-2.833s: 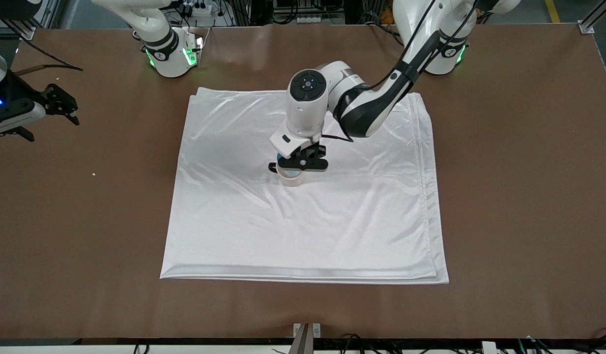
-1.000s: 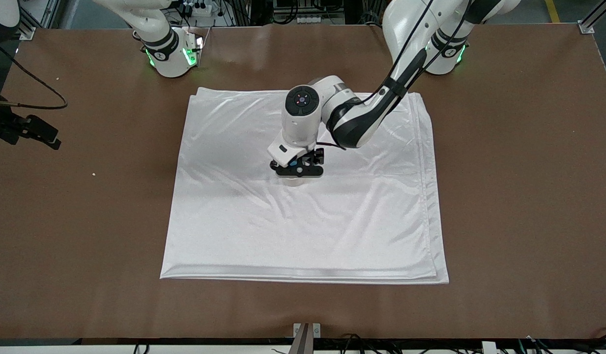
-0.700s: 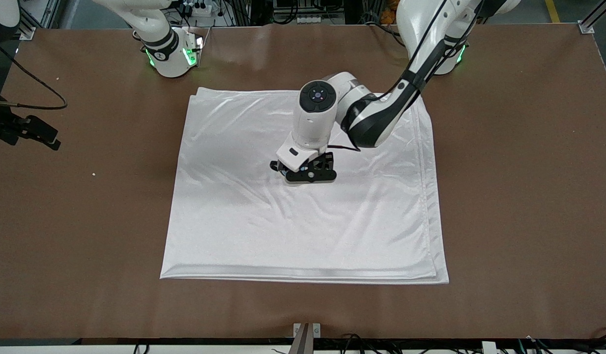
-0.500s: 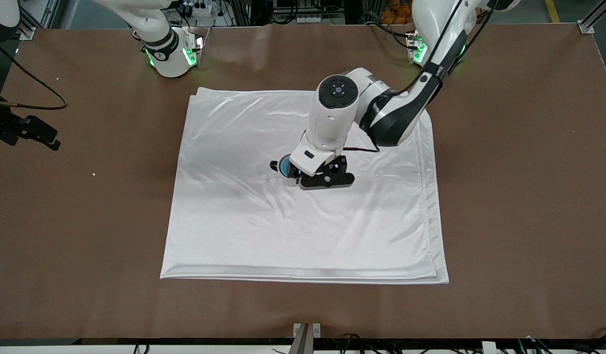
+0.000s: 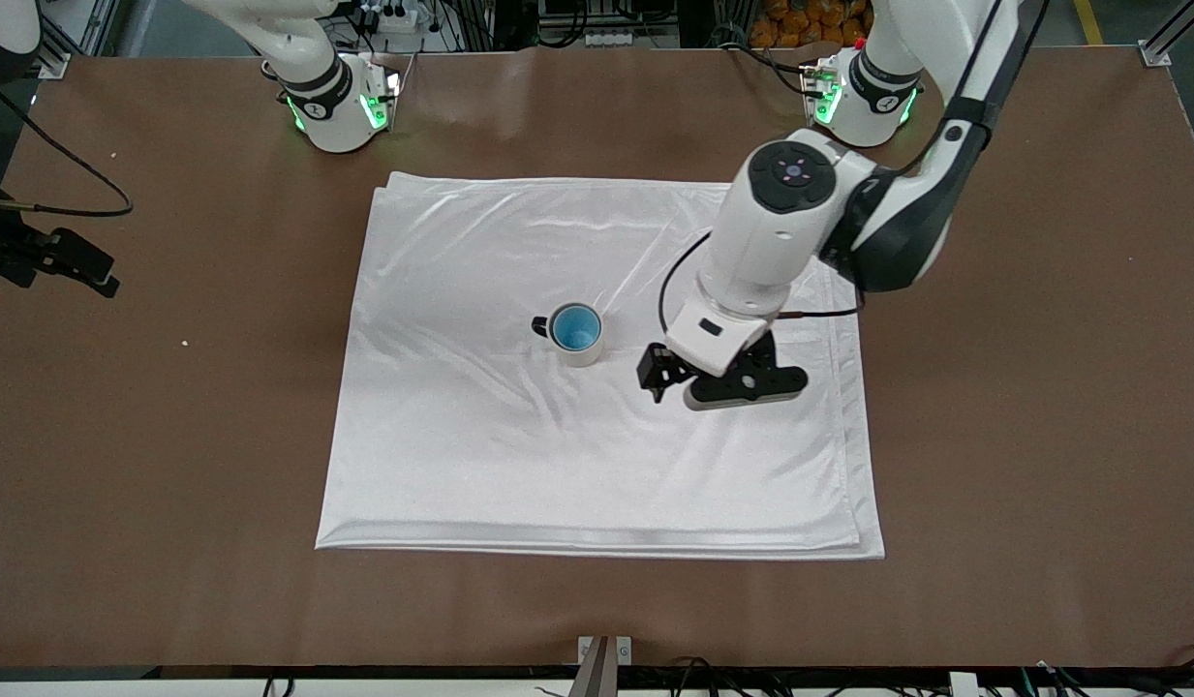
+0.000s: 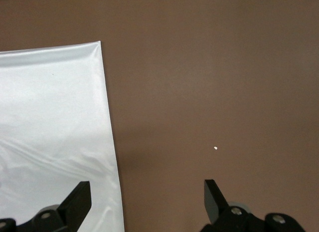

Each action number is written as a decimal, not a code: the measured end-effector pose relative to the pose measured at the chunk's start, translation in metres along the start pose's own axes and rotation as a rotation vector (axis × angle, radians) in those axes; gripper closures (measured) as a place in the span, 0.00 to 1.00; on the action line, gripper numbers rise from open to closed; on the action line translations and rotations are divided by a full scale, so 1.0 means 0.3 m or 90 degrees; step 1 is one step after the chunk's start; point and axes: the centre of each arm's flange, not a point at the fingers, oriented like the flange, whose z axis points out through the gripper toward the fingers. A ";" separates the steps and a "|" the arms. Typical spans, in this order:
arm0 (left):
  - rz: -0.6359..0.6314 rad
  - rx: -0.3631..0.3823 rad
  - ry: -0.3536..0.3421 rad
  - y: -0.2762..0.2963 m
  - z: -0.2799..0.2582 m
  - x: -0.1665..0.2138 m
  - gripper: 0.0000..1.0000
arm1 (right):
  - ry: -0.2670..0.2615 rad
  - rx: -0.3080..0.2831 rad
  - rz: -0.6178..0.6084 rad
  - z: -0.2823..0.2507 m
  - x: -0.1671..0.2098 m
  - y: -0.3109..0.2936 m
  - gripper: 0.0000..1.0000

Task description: Place blue cup into white mug on cloth

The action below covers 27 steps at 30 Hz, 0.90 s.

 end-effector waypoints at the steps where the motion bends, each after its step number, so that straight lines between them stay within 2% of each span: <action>1: -0.005 0.000 0.004 -0.021 -0.010 0.021 0.00 | 0.000 0.000 0.000 0.000 0.000 -0.001 0.00; 10: -0.040 0.000 0.039 -0.144 -0.119 0.134 0.00 | 0.000 0.000 -0.001 0.000 0.000 -0.003 0.00; 15: -0.061 0.015 0.052 -0.247 -0.184 0.202 0.00 | 0.000 0.000 -0.001 0.000 0.000 -0.003 0.00; 27: 0.001 0.066 0.041 -0.485 -0.275 0.313 0.00 | 0.000 0.000 -0.001 0.000 0.000 -0.004 0.00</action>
